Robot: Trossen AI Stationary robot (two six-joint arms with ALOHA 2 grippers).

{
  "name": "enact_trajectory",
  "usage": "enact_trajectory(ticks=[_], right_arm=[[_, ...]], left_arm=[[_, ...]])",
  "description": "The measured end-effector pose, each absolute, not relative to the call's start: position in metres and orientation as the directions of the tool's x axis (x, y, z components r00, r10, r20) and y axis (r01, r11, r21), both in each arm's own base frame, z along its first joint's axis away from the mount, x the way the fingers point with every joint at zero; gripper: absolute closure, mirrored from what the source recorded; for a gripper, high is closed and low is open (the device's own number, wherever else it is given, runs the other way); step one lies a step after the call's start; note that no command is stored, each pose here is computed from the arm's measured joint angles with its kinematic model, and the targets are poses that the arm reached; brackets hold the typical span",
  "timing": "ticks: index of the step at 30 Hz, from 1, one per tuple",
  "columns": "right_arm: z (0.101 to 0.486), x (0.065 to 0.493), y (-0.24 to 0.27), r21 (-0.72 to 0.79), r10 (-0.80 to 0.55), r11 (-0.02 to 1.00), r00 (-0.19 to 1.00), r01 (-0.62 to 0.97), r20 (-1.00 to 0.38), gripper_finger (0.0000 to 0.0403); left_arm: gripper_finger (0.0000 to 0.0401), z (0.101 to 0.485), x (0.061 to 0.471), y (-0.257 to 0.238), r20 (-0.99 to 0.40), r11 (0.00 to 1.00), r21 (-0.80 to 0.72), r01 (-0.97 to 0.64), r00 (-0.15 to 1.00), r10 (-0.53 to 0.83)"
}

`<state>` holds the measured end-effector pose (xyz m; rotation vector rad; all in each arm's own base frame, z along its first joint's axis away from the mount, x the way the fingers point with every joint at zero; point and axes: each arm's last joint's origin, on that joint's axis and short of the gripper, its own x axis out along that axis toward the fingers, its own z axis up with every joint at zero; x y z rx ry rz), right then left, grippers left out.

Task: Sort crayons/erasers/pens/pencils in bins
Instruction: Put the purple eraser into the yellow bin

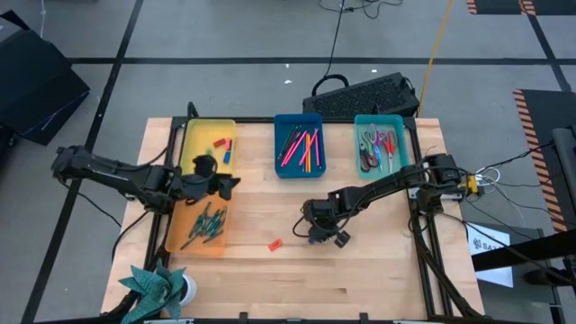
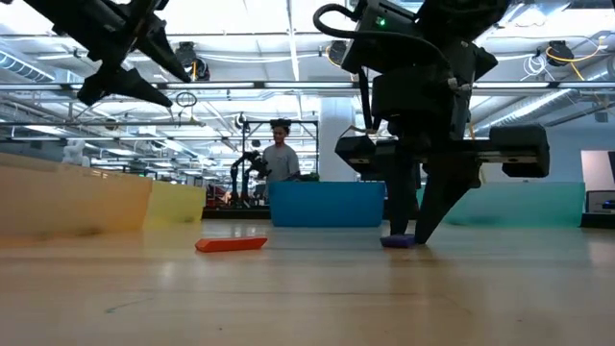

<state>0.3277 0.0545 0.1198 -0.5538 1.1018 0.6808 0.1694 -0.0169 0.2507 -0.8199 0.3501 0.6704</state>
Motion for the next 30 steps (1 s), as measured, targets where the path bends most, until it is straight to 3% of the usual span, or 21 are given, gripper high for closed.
enact_trajectory(ticks=[4,11,15,20,24,30], right_arm=[[0.123,0.328,0.059,-0.094,0.181,0.716,0.315,-0.692,-0.932,0.0347],[0.153,0.324,0.066,-0.206,0.107,0.751,0.424,-0.628,-0.899,0.0337],[0.186,0.318,0.064,-0.246,0.059,0.838,0.528,-0.488,-0.847,0.0338],[0.228,0.313,0.059,-0.306,-0.062,0.925,0.707,-0.224,-0.705,0.0338],[0.249,0.314,0.054,-0.266,-0.13,0.963,0.799,-0.039,-0.587,0.0339],[0.253,0.315,0.049,-0.191,-0.153,0.98,0.814,0.053,-0.561,0.0339]], left_arm=[[0.0176,0.242,0.179,-0.024,-0.519,0.435,-0.657,-0.616,0.788,0.332],[0.0175,0.23,0.199,-0.032,-0.477,0.401,-0.75,-0.526,0.85,0.223],[0.0158,0.228,0.216,-0.035,-0.412,0.389,-0.799,-0.459,0.889,0.202],[0.0105,0.223,0.239,-0.034,-0.329,0.343,-0.863,-0.37,0.928,0.173],[0.0078,0.215,0.256,-0.03,-0.277,0.333,-0.886,-0.321,0.945,0.175],[0.0113,0.212,0.277,-0.027,-0.171,0.405,-0.879,-0.253,0.959,0.228]])
